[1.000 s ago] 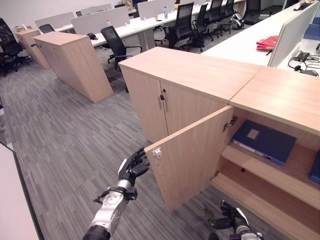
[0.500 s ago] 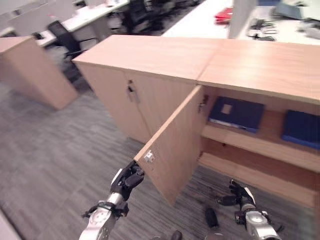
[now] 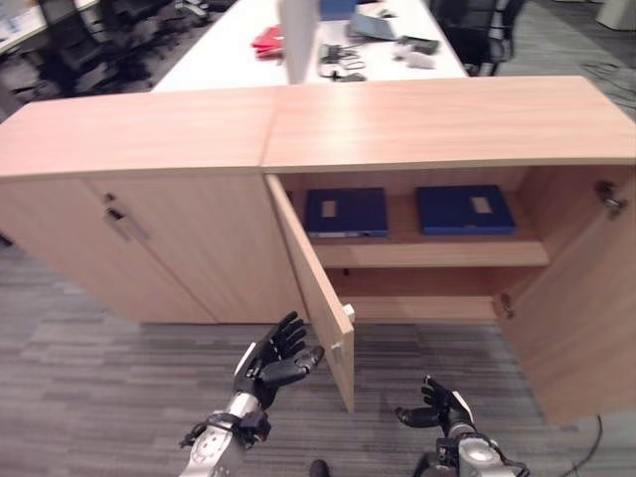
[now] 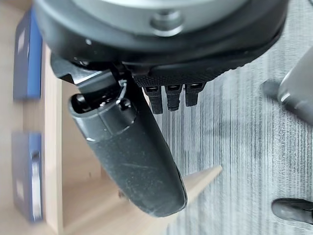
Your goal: Put the empty folder in the office cabinet
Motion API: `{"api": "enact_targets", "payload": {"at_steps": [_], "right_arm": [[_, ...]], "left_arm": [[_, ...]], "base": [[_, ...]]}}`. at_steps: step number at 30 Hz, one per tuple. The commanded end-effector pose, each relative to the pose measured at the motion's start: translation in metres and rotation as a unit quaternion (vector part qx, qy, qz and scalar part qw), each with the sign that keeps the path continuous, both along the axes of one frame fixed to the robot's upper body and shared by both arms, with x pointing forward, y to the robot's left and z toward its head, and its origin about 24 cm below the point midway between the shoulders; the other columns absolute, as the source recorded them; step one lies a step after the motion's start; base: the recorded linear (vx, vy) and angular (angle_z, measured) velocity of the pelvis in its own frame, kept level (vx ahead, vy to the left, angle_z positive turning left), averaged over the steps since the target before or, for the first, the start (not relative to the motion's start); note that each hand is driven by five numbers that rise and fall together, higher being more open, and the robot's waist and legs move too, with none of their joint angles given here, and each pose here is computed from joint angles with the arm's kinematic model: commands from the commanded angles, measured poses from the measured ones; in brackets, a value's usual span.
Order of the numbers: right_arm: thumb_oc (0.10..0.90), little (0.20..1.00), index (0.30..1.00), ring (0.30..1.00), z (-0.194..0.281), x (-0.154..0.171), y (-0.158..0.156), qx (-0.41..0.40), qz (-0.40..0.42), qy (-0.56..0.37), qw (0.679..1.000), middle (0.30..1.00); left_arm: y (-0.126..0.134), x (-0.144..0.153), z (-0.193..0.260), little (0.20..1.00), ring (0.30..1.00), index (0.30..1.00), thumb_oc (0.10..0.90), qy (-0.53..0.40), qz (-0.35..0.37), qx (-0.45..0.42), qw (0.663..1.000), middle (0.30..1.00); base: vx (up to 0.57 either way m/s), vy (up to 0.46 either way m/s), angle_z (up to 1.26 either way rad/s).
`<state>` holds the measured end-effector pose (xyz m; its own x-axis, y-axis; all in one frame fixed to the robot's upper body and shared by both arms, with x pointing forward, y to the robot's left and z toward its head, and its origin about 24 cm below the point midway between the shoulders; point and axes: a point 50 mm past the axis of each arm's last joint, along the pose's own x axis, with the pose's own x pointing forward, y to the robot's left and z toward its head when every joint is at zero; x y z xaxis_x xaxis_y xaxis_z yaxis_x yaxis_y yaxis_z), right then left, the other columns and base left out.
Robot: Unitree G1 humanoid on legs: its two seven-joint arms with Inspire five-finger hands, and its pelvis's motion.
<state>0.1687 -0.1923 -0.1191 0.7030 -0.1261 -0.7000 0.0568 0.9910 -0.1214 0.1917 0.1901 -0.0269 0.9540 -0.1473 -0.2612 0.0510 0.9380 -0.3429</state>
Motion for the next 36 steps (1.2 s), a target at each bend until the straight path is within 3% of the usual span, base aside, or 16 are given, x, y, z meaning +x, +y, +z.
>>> {"api": "enact_targets", "payload": {"at_steps": [1, 11, 16, 18, 20, 23, 29, 32, 36], "right_arm": [[0.800, 0.900, 0.900, 0.900, 0.025, 0.028, -0.011, -0.020, 0.012, -0.080, 0.997, 0.900], [0.800, 0.900, 0.900, 0.900, 0.020, 0.021, -0.020, -0.042, 0.022, -0.059, 0.997, 0.900], [0.800, 0.900, 0.900, 0.900, 0.019, 0.016, -0.030, -0.056, 0.025, -0.050, 0.997, 0.900], [0.800, 0.900, 0.900, 0.900, 0.021, 0.008, -0.049, -0.080, 0.024, -0.040, 0.996, 0.900], [0.800, 0.900, 0.900, 0.900, 0.024, 0.012, -0.053, -0.088, 0.021, -0.043, 0.995, 0.900], [0.800, 0.900, 0.900, 0.900, 0.024, 0.016, -0.050, -0.088, 0.037, -0.046, 0.994, 0.900], [0.800, 0.900, 0.900, 0.900, 0.018, 0.012, -0.034, -0.060, 0.058, -0.043, 0.996, 0.900], [0.800, 0.900, 0.900, 0.900, 0.013, 0.010, -0.023, -0.043, 0.068, -0.033, 0.996, 0.900], [0.800, 0.900, 0.900, 0.900, 0.006, 0.002, -0.014, -0.024, 0.070, -0.016, 0.997, 0.900]], "left_arm": [[-0.004, 0.031, 0.057, 0.900, 0.900, 0.900, 0.800, -0.155, -0.003, -0.029, 0.987, 0.900], [0.014, 0.059, 0.062, 0.900, 0.900, 0.900, 0.800, -0.163, 0.078, 0.004, 0.983, 0.900], [0.050, 0.077, 0.062, 0.900, 0.900, 0.900, 0.800, -0.146, 0.158, 0.027, 0.976, 0.900], [0.092, 0.102, 0.087, 0.900, 0.900, 0.900, 0.800, -0.155, 0.218, 0.091, 0.959, 0.900], [0.106, 0.107, 0.097, 0.900, 0.900, 0.900, 0.800, -0.160, 0.235, 0.109, 0.953, 0.900], [0.147, 0.110, 0.121, 0.900, 0.900, 0.900, 0.800, -0.163, 0.278, 0.157, 0.934, 0.900], [0.202, 0.109, 0.182, 0.900, 0.900, 0.900, 0.800, -0.183, 0.326, 0.245, 0.895, 0.900], [0.218, 0.103, 0.204, 0.900, 0.900, 0.900, 0.800, -0.189, 0.344, 0.274, 0.878, 0.900], [0.217, 0.099, 0.204, 0.900, 0.900, 0.900, 0.800, -0.200, 0.336, 0.280, 0.877, 0.900]], "base": [[0.03, -0.151, -0.29], [0.07, -0.165, -0.43], [0.09, -0.097, -0.19], [0.27, -0.053, -0.74], [0.18, -0.026, -0.22], [0.15, 0.024, -0.59], [0.18, 0.097, -0.60], [0.10, 0.091, -0.35], [0.07, 0.078, -0.10]]}}
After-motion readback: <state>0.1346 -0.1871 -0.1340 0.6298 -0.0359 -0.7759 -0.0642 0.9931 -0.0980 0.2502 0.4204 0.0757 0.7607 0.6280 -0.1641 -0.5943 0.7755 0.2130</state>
